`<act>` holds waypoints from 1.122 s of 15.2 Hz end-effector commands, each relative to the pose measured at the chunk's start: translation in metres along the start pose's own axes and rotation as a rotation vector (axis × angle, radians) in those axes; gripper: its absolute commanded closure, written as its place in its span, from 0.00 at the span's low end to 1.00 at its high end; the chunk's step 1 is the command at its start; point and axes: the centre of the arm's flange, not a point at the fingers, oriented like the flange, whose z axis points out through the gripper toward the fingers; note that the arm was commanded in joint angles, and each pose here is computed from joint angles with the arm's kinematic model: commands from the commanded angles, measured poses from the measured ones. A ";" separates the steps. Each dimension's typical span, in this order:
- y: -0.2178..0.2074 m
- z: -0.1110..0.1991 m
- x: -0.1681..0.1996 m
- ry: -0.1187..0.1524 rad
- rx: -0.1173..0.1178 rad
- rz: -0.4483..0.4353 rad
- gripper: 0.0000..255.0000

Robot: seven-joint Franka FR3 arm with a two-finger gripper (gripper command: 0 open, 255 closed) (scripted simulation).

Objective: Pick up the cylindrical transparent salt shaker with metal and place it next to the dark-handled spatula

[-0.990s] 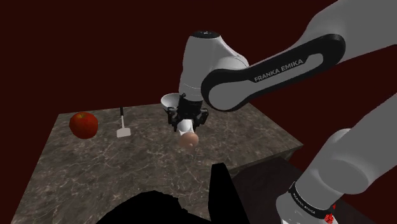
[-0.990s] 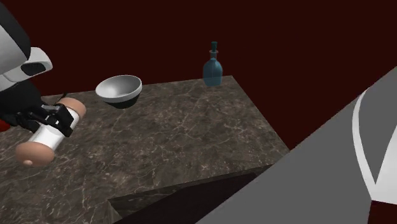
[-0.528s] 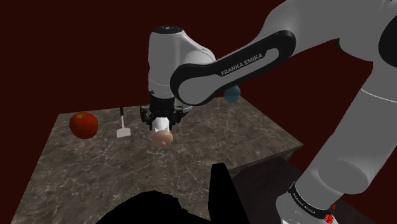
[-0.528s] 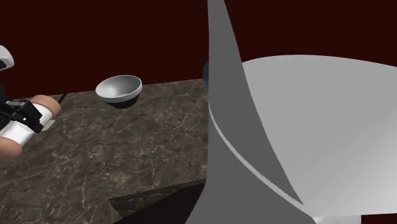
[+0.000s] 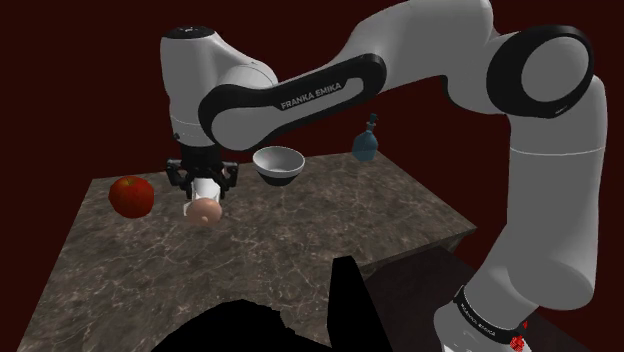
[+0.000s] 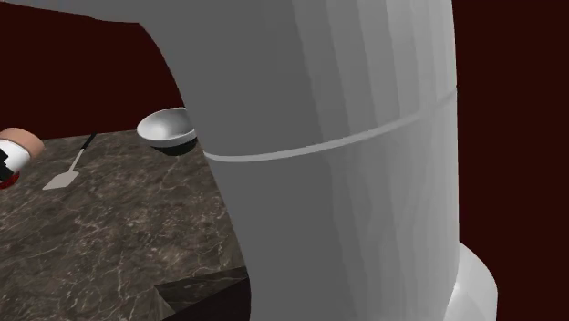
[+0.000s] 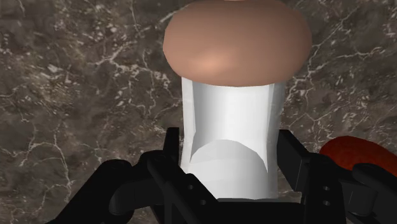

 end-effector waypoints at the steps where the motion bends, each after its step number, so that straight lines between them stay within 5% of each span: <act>1: -0.028 0.005 0.004 0.002 -0.002 0.002 1.00; 4: -0.067 0.008 0.011 0.002 -0.002 0.002 1.00; 17: -0.066 0.071 0.001 0.002 -0.002 0.002 1.00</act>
